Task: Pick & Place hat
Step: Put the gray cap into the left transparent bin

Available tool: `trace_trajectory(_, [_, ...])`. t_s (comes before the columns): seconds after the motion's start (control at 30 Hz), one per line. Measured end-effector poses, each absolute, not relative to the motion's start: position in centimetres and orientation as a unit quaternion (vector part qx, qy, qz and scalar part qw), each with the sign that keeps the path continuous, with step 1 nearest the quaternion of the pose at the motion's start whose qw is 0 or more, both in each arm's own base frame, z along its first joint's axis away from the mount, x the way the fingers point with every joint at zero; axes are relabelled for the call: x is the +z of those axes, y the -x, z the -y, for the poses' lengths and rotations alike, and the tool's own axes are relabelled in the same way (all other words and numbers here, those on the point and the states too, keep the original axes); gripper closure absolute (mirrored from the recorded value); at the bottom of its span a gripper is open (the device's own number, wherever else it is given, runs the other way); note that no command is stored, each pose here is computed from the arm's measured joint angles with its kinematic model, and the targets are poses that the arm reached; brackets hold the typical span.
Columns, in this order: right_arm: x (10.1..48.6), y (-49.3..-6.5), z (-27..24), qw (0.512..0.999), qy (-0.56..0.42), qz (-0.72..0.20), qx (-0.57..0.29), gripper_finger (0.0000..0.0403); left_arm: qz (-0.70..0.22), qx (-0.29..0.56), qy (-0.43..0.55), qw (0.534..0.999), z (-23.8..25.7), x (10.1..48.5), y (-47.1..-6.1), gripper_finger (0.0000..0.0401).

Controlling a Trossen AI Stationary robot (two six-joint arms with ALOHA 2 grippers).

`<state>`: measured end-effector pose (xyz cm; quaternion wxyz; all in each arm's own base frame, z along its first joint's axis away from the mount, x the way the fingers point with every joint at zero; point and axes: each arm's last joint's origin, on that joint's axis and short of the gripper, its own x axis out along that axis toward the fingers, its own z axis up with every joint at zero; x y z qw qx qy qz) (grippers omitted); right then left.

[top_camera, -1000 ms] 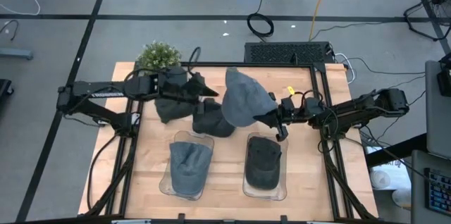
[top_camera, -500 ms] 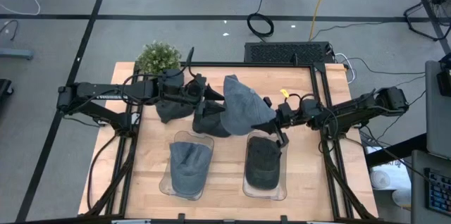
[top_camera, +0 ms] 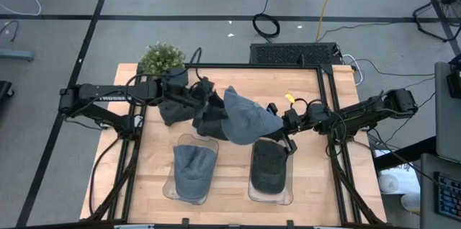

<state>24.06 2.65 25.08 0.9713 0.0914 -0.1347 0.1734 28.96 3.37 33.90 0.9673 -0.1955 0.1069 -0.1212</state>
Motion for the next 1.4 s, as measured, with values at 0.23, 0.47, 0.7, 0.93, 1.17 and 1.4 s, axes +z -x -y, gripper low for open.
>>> trace_trajectory(0.23, [24.9,-24.1,-2.6,0.975,-0.088,0.130,0.156,0.0403,-0.102,-0.171,0.174,0.964,-2.1,33.5,-29.9,0.0235])
trace_trajectory(0.47, [24.5,-24.3,-2.2,0.984,-0.094,0.114,0.096,0.0363,-0.098,-0.204,0.168,0.959,-2.4,34.0,-29.3,0.0384])
trace_trajectory(0.7, [23.2,-24.2,-1.2,0.994,-0.103,0.037,0.005,0.0232,-0.088,-0.157,0.172,0.968,-2.6,35.7,-26.9,0.0393])
trace_trajectory(0.93, [23.9,-22.8,-0.8,0.993,-0.118,0.009,-0.028,0.0142,-0.072,-0.067,0.169,0.981,-1.5,38.7,-19.9,0.0393])
trace_trajectory(1.17, [25.5,-21.7,-0.7,0.991,-0.126,0.045,-0.023,0.0130,-0.093,-0.025,0.241,0.966,1.9,33.2,-15.1,0.0393])
trace_trajectory(1.4, [26.1,-21.2,-0.7,0.985,-0.160,0.062,-0.019,0.0142,-0.025,-0.238,0.232,0.943,6.5,26.9,-13.1,0.0393])
